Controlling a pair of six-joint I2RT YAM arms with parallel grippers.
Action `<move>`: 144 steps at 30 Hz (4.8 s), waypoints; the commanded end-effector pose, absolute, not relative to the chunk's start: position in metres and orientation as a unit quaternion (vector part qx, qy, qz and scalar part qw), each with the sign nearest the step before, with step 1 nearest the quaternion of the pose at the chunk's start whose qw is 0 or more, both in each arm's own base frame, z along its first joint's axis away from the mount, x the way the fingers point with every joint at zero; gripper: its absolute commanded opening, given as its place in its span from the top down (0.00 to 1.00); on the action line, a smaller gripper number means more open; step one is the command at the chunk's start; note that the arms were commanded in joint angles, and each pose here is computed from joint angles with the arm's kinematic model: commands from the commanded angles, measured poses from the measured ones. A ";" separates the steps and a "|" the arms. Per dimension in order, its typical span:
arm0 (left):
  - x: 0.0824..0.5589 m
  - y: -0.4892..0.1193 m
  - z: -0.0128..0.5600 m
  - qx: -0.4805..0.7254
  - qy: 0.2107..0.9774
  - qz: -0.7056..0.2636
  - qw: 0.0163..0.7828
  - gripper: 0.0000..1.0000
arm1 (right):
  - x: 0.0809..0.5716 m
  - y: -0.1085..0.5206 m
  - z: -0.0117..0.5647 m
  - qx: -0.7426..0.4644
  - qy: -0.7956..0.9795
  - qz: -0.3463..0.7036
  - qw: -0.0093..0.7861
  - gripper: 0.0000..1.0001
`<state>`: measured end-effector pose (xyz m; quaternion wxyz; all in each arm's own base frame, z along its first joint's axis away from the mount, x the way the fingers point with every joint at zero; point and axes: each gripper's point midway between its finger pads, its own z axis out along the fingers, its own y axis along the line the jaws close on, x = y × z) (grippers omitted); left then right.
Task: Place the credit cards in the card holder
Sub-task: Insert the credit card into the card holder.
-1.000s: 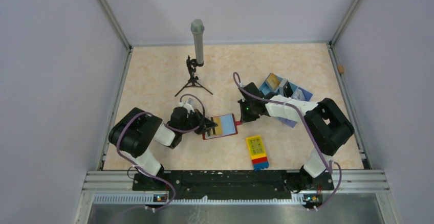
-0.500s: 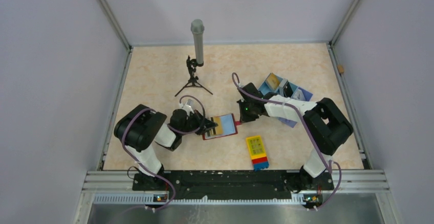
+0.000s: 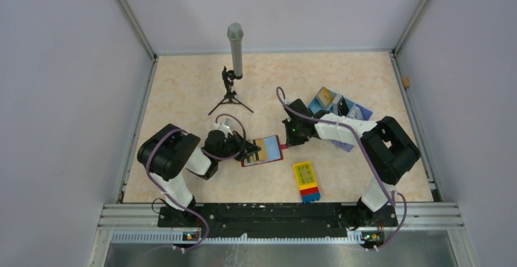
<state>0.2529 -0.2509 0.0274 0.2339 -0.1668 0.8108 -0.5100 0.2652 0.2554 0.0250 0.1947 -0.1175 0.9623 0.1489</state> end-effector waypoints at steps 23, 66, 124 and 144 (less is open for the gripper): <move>0.260 -0.221 0.013 -0.132 0.920 -0.281 0.238 0.57 | 0.275 0.264 0.043 -0.134 0.953 0.149 0.225 1.00; 0.245 -0.233 0.039 -0.098 0.937 -0.244 0.228 0.43 | 0.277 0.265 0.043 -0.137 0.952 0.151 0.229 1.00; 0.263 -0.292 0.063 -0.082 0.909 -0.320 0.254 0.39 | 0.276 0.261 0.044 -0.130 0.954 0.136 0.234 1.00; 0.237 -0.186 0.062 -0.126 0.927 -0.201 0.291 0.21 | 0.246 0.303 0.098 -0.152 0.913 0.302 0.226 0.67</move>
